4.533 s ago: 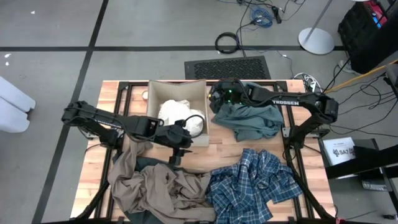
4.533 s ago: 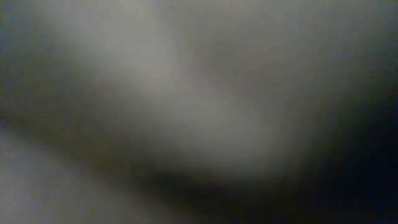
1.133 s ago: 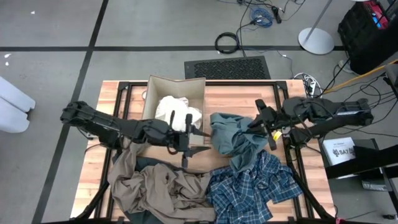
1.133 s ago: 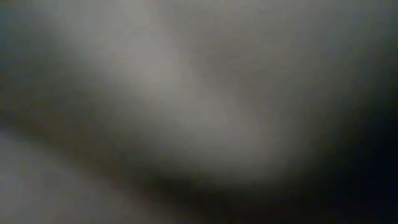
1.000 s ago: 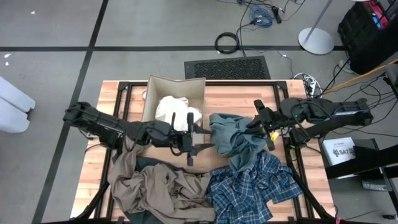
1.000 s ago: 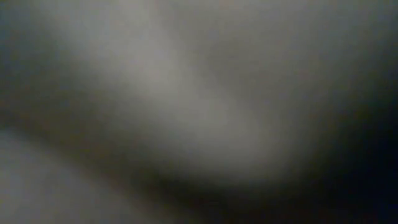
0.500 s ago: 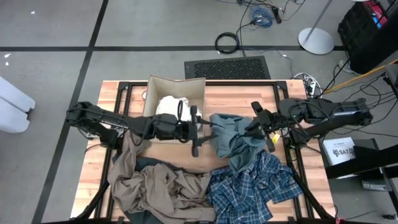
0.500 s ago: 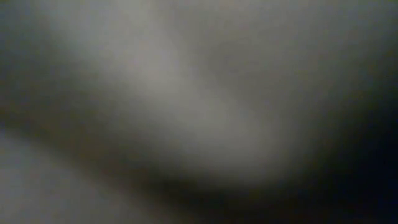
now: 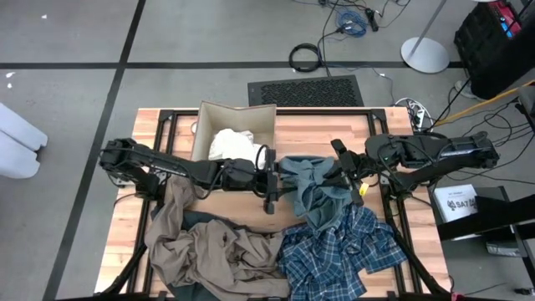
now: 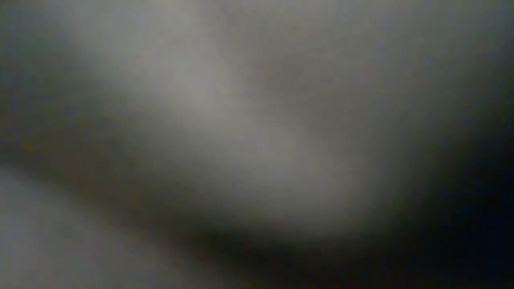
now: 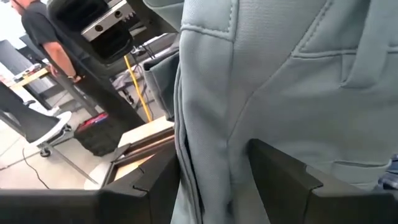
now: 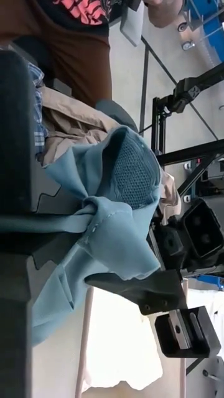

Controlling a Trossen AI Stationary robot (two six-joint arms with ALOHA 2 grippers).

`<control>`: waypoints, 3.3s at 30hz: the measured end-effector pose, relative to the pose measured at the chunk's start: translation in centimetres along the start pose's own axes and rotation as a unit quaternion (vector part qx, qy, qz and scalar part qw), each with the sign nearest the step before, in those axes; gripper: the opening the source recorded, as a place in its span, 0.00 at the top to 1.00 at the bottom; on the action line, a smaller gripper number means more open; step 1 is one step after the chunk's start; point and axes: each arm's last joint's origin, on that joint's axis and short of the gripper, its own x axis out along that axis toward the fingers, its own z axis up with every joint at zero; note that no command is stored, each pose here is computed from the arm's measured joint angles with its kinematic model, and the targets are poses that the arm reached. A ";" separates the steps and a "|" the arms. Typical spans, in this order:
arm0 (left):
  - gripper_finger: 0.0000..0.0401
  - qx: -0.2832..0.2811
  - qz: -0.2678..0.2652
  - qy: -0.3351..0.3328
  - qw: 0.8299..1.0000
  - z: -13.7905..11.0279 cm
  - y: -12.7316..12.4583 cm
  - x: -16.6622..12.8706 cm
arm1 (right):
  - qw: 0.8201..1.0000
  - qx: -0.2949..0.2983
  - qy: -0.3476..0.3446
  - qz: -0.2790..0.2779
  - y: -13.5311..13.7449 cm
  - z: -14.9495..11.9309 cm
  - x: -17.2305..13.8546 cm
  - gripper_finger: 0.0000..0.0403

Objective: Sort clothes
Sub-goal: Put the gray jeans into the white laundry bin

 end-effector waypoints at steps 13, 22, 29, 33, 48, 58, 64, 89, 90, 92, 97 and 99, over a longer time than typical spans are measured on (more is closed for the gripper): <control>0.94 0.013 0.073 0.026 0.997 0.8 -0.2 -0.8 | 1.000 0.001 0.005 -0.005 0.0 -0.1 0.0 0.98; 0.95 0.039 0.135 0.007 0.990 4.0 0.0 -4.3 | 0.990 0.000 0.076 -0.116 -0.9 -1.5 -0.4 0.84; 0.95 0.033 0.169 0.015 0.985 4.7 0.1 -5.6 | 0.959 -0.032 0.105 -0.261 -1.7 -2.1 -0.9 0.54; 0.95 0.032 0.203 0.031 0.978 4.8 0.3 -5.9 | 0.949 -0.026 0.129 -0.287 -1.8 -2.1 -1.6 0.41; 0.96 0.041 0.228 0.018 0.973 6.3 1.5 -8.4 | 0.950 0.163 0.148 -0.222 -0.8 -3.6 -1.3 0.34; 0.96 0.013 0.239 -0.054 0.969 9.0 3.4 -13.7 | 0.976 0.155 0.022 -0.148 -0.3 -5.0 2.4 0.34; 0.96 -0.014 0.259 -0.094 0.961 10.0 5.2 -17.2 | 0.985 0.140 0.043 -0.088 1.0 -5.3 3.0 0.34; 0.96 -0.074 0.209 -0.260 0.940 12.9 6.1 -14.3 | 0.980 0.091 0.160 -0.069 4.7 -3.8 9.8 0.34; 0.96 -0.051 0.222 -0.260 0.938 13.5 6.2 -13.3 | 0.978 0.090 0.170 -0.082 5.0 -3.1 9.0 0.34; 0.96 0.000 0.273 -0.241 0.931 14.4 6.9 -11.1 | 0.971 0.084 0.192 -0.114 5.5 -2.3 7.5 0.34; 0.96 0.052 0.355 -0.174 0.917 15.5 10.8 -6.6 | 0.955 0.082 0.221 -0.180 6.8 -3.0 4.5 0.34; 0.96 0.059 0.368 -0.152 0.916 15.9 12.5 -5.8 | 0.949 0.093 0.223 -0.203 7.4 -4.0 3.6 0.34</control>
